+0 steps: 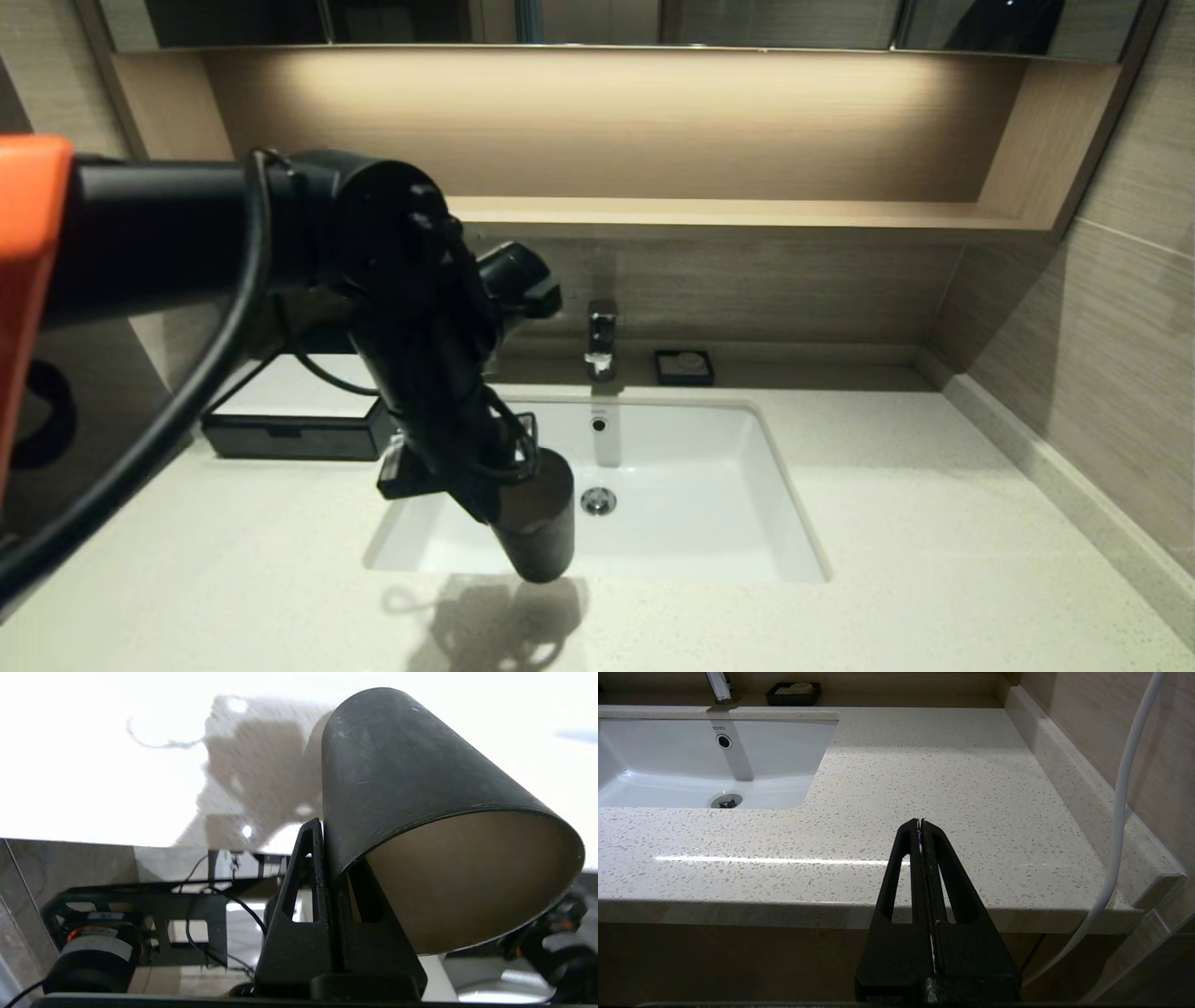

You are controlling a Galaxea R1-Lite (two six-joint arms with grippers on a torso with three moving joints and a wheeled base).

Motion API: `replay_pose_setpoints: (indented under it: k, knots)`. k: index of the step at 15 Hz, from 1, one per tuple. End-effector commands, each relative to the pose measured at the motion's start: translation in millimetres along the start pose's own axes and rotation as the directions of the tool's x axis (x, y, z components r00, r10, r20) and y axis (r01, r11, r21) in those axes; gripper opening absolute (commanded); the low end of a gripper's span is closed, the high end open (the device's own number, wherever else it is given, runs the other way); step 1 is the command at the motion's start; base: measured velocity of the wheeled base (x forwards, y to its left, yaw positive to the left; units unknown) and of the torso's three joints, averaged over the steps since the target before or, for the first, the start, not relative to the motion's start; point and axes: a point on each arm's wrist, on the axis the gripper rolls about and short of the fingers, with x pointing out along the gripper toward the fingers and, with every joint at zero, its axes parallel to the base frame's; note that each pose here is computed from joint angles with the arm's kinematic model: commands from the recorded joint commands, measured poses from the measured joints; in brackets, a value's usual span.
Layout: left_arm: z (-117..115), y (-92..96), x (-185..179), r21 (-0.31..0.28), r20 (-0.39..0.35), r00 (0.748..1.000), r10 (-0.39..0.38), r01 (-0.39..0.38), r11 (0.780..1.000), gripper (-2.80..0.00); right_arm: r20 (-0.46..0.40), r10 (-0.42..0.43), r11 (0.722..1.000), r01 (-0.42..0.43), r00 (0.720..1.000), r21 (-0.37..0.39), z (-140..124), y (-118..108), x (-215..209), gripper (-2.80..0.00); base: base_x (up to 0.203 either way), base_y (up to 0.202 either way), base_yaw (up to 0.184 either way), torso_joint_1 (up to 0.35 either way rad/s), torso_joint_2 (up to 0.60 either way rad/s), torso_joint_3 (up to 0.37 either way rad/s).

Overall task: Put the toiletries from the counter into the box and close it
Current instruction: Pick up the cup, then place the cup on the table

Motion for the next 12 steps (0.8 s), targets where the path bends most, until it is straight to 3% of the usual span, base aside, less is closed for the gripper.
replay_pose_setpoints:
  k: [1,7,10,12]
  knots:
    - [12,22.9,-18,-0.058,0.084,0.996,0.015,-0.01,0.998,-2.8,-0.001,0.0,1.0,0.0,1.0,-0.001,0,0,0,-2.8,0.0,0.0,0.0,0.0,0.0,0.0]
    - [32,82.9,-48,-0.238,0.195,0.977,0.086,-0.038,0.971,-2.8,-0.001,0.0,1.0,0.0,1.0,-0.001,0,0,0,-2.8,0.0,0.0,0.0,0.0,0.0,0.0]
    - [43,116.8,-54,-0.346,0.21,0.97,0.126,-0.047,0.937,-2.8,-0.001,0.0,1.0,0.0,1.0,-0.001,0,0,0,-2.8,0.0,0.0,0.0,0.0,0.0,0.0]
    - [50,144.1,-55,-0.429,0.191,0.968,0.163,-0.067,0.901,-2.8,-0.001,0.0,1.0,0.0,1.0,-0.001,0,0,0,-2.8,0.0,0.0,0.0,0.0,0.0,0.0]
